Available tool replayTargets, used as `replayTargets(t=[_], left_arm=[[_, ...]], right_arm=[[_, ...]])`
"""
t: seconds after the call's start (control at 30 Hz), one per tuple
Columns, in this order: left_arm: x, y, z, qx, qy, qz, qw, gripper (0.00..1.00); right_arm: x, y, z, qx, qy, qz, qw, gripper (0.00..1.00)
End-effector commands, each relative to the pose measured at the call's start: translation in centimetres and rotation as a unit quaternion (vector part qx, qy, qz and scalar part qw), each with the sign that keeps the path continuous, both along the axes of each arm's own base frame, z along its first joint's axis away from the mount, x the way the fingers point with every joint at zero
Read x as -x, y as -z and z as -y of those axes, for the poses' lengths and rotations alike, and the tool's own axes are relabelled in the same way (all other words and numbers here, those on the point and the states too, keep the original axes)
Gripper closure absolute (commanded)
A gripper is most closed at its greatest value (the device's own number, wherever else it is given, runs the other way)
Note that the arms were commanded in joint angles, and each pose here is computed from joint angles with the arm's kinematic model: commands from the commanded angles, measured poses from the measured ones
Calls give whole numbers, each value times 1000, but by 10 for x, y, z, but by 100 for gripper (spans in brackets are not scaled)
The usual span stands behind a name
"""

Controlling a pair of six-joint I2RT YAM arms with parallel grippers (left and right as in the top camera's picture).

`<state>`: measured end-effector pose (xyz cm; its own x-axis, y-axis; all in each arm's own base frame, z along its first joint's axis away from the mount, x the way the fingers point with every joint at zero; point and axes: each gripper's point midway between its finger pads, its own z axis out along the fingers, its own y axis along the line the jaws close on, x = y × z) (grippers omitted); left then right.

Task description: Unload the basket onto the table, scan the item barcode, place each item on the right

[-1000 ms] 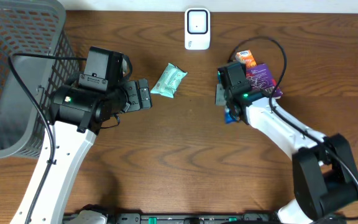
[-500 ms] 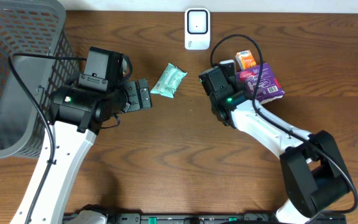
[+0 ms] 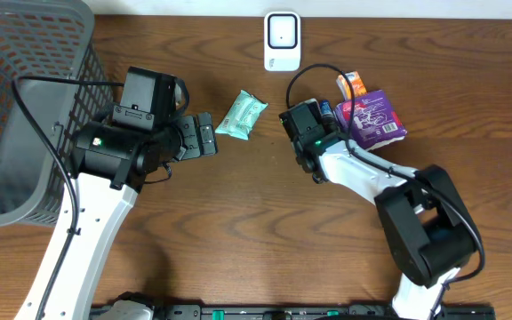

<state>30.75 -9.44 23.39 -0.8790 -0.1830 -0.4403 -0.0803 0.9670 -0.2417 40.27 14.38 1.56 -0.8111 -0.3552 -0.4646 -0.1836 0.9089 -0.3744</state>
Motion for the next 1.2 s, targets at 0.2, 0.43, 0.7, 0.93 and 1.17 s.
replayTargets(t=[0.2, 0.43, 0.7, 0.93, 1.17], left_arm=[[-2, 2, -4, -10, 1, -1, 1000, 2], [-2, 2, -4, -10, 1, -1, 1000, 2], [-2, 2, -4, -10, 1, -1, 1000, 2], [-2, 2, -4, -10, 1, -1, 1000, 2], [-2, 2, -4, -11, 1, -1, 1000, 2]], right_arm=[[1, 35, 13, 27, 6, -33, 999, 45], [7, 44, -2, 6, -14, -54, 998, 69], [1, 21, -43, -53, -51, -86, 994, 56], [-33, -32, -14, 31, -5, -33, 999, 46], [-29, -24, 13, 74, -16, -67, 995, 44]])
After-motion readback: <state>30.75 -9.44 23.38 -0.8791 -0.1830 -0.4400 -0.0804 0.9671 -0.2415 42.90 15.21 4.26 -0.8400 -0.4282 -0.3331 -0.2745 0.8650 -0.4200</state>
